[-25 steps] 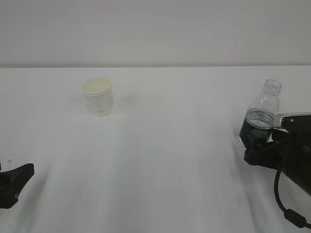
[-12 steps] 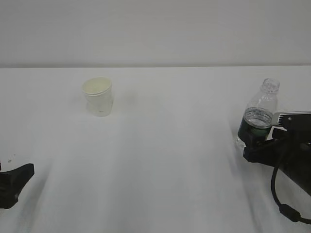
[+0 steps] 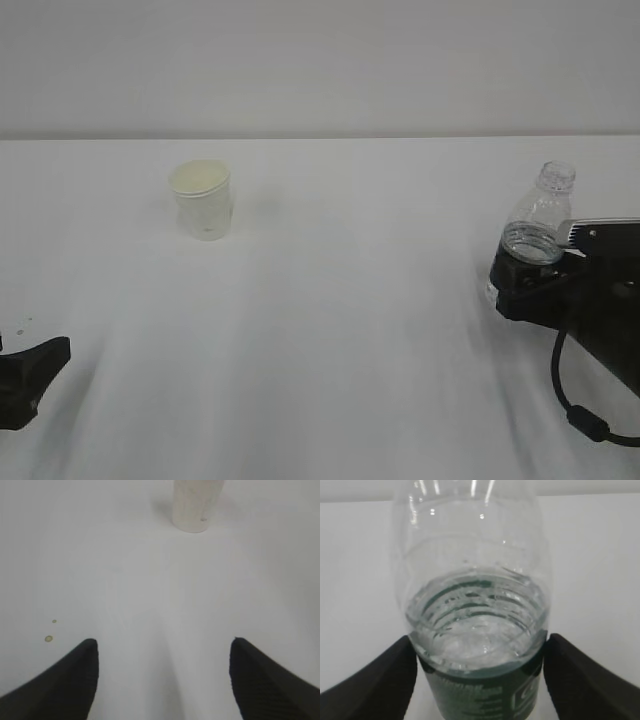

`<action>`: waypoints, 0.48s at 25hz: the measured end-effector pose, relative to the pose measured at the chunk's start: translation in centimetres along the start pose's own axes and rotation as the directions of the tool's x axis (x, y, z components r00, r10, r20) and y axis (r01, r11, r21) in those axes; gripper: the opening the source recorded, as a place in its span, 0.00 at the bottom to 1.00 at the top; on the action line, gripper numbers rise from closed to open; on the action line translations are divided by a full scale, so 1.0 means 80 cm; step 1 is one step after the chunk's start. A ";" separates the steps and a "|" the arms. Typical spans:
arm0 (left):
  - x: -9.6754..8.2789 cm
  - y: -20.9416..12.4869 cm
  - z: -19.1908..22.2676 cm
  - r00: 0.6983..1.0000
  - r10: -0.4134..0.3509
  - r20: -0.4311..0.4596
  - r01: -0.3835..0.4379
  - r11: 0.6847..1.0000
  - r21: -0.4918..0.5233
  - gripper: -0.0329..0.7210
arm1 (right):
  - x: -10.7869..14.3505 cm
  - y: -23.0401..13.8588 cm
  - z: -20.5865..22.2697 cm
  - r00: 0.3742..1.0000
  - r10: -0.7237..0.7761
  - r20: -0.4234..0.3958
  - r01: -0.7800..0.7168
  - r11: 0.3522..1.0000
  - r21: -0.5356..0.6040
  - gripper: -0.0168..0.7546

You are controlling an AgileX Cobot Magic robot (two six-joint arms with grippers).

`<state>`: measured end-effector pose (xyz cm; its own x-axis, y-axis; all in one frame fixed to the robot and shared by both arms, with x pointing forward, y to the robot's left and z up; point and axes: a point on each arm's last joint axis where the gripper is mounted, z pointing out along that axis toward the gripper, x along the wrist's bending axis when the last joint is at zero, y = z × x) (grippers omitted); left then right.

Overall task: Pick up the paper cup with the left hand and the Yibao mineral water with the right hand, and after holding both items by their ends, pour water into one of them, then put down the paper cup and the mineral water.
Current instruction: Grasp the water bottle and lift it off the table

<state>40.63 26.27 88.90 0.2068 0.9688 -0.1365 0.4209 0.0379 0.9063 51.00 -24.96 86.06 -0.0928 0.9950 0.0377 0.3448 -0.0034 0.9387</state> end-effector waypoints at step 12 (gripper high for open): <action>-0.001 0.000 0.000 1.000 0.003 0.006 -0.003 1.000 0.001 0.83 | 0.002 0.010 0.013 1.000 0.006 0.000 -0.006 1.000 -0.029 0.79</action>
<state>40.62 26.22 88.90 0.2135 0.9674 -0.1364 0.4211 0.0348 0.9063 52.26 -24.72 86.47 -0.0903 0.9950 0.0433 0.3179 -0.0124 0.9480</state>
